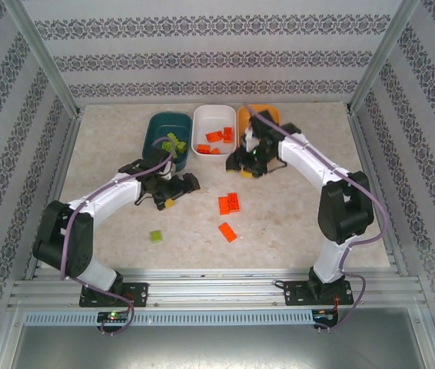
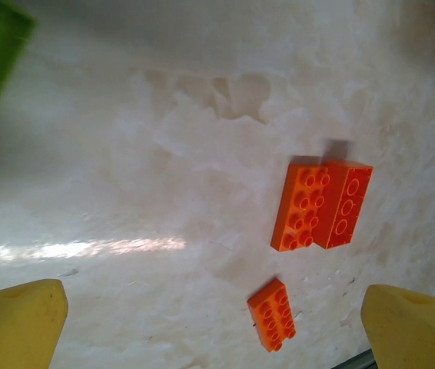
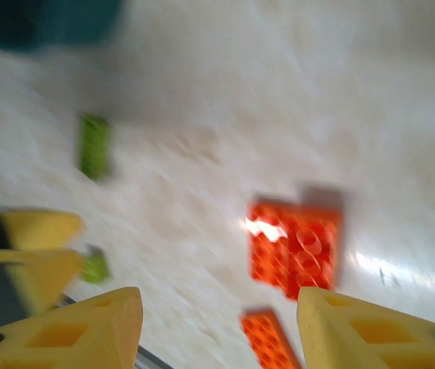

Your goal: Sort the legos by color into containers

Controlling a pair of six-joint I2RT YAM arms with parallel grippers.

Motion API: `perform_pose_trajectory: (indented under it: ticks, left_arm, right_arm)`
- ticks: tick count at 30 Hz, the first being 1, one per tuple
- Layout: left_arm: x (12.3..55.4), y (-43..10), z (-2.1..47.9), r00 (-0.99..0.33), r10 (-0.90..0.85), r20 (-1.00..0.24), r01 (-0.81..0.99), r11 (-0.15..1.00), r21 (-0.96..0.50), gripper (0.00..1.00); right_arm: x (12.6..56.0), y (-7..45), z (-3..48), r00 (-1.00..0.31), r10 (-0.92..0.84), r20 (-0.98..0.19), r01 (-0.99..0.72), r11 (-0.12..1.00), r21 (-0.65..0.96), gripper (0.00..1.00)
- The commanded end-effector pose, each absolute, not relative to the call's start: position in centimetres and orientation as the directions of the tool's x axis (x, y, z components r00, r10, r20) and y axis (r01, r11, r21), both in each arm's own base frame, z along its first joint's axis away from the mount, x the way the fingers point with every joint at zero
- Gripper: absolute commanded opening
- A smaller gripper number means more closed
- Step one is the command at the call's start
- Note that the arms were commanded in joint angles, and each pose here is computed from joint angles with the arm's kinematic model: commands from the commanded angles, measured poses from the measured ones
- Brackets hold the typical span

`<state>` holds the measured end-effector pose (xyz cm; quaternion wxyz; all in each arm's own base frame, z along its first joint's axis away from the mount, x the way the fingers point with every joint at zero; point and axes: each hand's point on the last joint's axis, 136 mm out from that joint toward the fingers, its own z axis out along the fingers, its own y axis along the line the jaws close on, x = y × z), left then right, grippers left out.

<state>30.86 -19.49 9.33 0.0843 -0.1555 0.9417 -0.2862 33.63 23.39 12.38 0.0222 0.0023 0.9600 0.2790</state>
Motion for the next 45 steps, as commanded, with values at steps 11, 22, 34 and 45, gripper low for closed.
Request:
perform_pose_trajectory:
  ticks: [11, 22, 34, 45]
  left_arm:
    - [31.3, -20.2, 10.2, -0.911, -0.404, -0.086, -0.274, 0.747, -0.606, 0.99]
    - [29.9, -19.4, 9.8, -0.905, -0.418, -0.078, -0.294, 0.746, -0.597, 0.99]
    - [30.6, -19.8, 9.5, -0.91, -0.41, -0.067, -0.292, 0.746, -0.598, 1.0]
    - [31.0, -20.3, 9.3, -0.912, -0.407, -0.057, -0.293, 0.74, -0.606, 1.0]
  right_arm:
    - [29.9, 23.5, 4.2, -0.993, -0.098, 0.065, -0.072, 0.941, 0.331, 0.55]
    - [30.7, 22.9, 2.3, -0.99, -0.104, 0.095, -0.075, 0.96, 0.269, 0.52]
    - [31.2, 21.3, 1.9, -0.993, -0.051, 0.11, -0.022, 0.968, 0.251, 0.35]
    - [31.7, 20.6, 3.5, -0.997, -0.03, 0.07, -0.01, 0.962, 0.274, 0.25]
